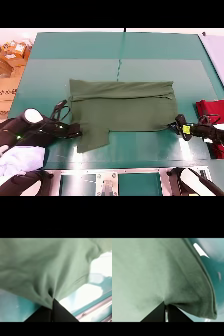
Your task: Fold the shirts.
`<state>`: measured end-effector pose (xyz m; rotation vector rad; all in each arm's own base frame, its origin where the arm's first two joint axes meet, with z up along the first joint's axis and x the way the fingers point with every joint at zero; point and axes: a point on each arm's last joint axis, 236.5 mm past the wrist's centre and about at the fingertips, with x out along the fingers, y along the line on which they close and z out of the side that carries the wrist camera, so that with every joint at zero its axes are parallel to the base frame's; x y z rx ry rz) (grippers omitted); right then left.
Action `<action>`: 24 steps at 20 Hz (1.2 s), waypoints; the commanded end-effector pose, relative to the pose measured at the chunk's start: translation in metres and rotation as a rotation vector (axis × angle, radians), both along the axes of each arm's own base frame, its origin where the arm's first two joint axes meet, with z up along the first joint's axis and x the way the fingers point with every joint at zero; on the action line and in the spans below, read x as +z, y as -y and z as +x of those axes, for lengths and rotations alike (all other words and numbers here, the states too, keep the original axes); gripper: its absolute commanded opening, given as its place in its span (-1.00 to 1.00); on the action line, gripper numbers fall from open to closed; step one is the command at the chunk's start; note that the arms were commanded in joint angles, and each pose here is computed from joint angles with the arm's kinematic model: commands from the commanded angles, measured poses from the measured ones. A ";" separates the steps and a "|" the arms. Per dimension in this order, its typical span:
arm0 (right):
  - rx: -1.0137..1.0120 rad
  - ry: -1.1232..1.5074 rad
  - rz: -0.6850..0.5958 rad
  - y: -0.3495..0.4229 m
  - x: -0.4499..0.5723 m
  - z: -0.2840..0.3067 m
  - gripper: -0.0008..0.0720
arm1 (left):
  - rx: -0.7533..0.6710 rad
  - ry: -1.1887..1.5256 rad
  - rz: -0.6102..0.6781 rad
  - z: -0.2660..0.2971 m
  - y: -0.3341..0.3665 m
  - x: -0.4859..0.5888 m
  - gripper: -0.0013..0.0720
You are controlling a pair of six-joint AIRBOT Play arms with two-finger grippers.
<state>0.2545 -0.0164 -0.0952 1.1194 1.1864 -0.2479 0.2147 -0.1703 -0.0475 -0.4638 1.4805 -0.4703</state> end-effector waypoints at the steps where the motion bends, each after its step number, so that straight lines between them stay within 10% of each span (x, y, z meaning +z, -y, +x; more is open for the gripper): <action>1: 0.051 -0.087 -0.086 0.012 0.013 -0.035 -0.93 | -0.033 0.064 0.078 -0.002 -0.017 0.041 -0.89; 22: 0.146 0.210 -0.144 0.008 0.062 0.199 -0.93 | 0.093 0.441 0.108 0.244 0.000 0.054 -0.89; 24: 0.119 0.191 -0.137 0.018 0.035 0.225 -0.63 | 0.091 0.456 0.125 0.276 0.002 0.031 -0.89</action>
